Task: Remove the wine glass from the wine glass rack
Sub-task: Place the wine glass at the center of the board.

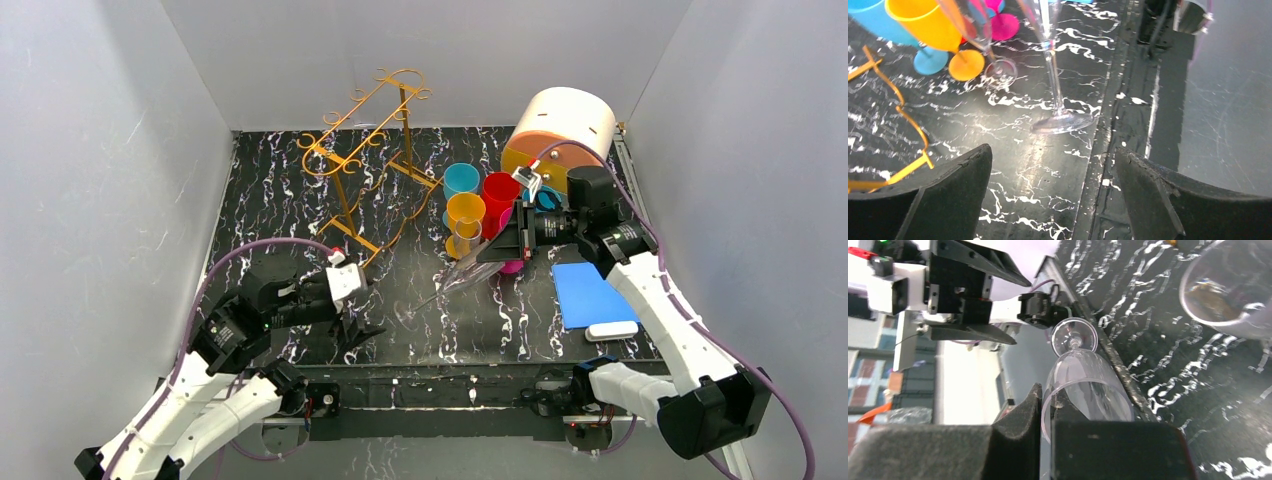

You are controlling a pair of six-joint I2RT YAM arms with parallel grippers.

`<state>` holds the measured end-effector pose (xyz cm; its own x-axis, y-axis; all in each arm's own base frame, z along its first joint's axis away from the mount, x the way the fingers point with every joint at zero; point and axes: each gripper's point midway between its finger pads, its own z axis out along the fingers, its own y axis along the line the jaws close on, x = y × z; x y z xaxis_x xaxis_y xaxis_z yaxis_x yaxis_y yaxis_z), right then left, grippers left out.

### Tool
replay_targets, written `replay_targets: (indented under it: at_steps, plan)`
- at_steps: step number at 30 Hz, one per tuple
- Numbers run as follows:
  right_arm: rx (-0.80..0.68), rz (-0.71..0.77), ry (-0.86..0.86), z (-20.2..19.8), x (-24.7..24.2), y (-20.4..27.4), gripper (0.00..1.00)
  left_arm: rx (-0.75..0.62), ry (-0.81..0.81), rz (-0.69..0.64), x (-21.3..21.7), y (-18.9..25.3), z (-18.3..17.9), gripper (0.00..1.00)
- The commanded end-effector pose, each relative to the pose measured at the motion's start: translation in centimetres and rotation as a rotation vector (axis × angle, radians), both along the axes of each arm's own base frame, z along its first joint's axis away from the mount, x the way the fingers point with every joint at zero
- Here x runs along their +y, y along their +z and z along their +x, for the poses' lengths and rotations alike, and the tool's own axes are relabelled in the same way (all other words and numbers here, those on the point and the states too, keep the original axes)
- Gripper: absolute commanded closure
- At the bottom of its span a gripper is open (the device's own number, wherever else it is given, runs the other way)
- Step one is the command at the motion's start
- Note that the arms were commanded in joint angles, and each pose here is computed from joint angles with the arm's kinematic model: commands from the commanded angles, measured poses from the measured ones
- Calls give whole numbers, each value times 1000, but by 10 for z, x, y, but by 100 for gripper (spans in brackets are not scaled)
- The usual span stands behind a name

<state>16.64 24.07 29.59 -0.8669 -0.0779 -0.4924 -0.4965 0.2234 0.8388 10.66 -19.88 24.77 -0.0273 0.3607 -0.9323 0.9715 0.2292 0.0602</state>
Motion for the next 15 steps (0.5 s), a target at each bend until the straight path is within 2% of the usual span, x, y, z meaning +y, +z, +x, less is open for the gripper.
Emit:
replay_targets:
  at_steps: [1, 5, 9, 13, 15]
  plan:
    - [-94, -128, -118, 7, -14, -1, 99, 39, 255, -44, 9, -2, 34, 7]
    - [-80, -237, -193, 6, -29, -18, 99, 63, 508, -89, 25, -7, 66, 2]
    - [-59, -319, -231, 2, -40, -24, 99, 105, 723, -120, 45, -11, 84, 2]
    - [-56, -463, -373, 15, -63, -37, 99, 110, 979, -117, 80, -17, 101, 2]
    - [-78, -460, -399, 17, -66, -37, 99, 116, 1075, -104, 95, -22, 104, 2]
